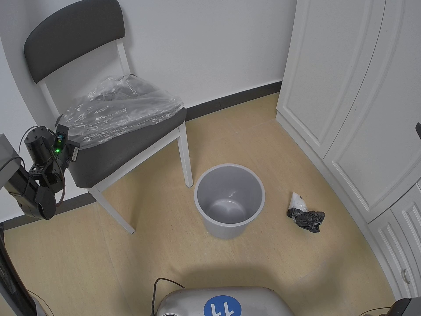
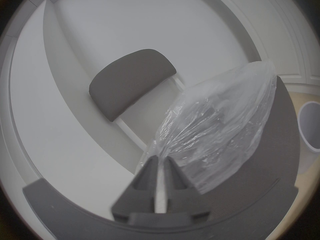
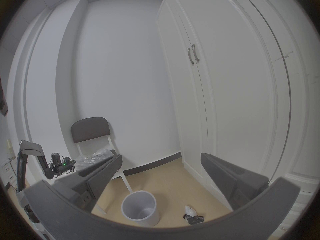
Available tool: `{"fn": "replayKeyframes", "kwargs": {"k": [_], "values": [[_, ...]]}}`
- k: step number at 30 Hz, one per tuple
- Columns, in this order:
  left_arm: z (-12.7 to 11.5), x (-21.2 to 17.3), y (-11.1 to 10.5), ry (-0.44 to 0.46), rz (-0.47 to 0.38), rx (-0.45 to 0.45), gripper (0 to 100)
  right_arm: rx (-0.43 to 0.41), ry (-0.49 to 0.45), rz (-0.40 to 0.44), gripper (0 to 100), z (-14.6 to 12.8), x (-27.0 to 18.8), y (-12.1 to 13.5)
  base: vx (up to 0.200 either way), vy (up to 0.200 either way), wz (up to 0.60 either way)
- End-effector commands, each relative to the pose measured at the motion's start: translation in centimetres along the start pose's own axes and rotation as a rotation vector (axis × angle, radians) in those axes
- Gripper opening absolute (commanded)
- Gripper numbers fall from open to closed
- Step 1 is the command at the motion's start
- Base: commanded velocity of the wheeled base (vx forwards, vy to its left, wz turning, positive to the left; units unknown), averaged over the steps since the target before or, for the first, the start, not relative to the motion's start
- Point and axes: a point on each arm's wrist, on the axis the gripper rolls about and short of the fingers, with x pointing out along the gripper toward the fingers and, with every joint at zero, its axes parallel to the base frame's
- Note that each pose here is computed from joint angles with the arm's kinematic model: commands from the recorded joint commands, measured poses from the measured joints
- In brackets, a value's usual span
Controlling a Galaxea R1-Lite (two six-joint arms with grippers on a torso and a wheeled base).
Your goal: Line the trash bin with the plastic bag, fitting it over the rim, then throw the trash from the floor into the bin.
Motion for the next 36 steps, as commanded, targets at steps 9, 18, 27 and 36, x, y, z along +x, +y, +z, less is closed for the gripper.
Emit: {"fn": "replayKeyframes", "kwargs": {"k": [9, 18, 27, 36], "values": [[1.0, -5.6, 1.5, 0.009, -0.052, -0.044, 0, -0.002, -0.003, 0.001, 100, 0.0, 0.0, 0.0, 0.0, 0.0, 0.0], [2.5, -9.0, 0.5, -0.031, -0.14, -0.051, 0, -0.004, -0.006, 0.001, 100, 0.1, -0.1, 0.0, 0.0, 0.0, 0.0], [2.2, -8.8, -0.1, -0.021, -0.156, -0.045, 100, -0.002, -0.013, 0.001, 100, 0.2, -0.3, -0.1, 0.0, 0.0, 0.0], [1.1, -8.9, -0.4, 0.043, -0.21, -0.014, 100, -0.004, -0.007, 0.001, 100, 0.1, -0.2, -0.1, 0.0, 0.0, 0.0]]}}
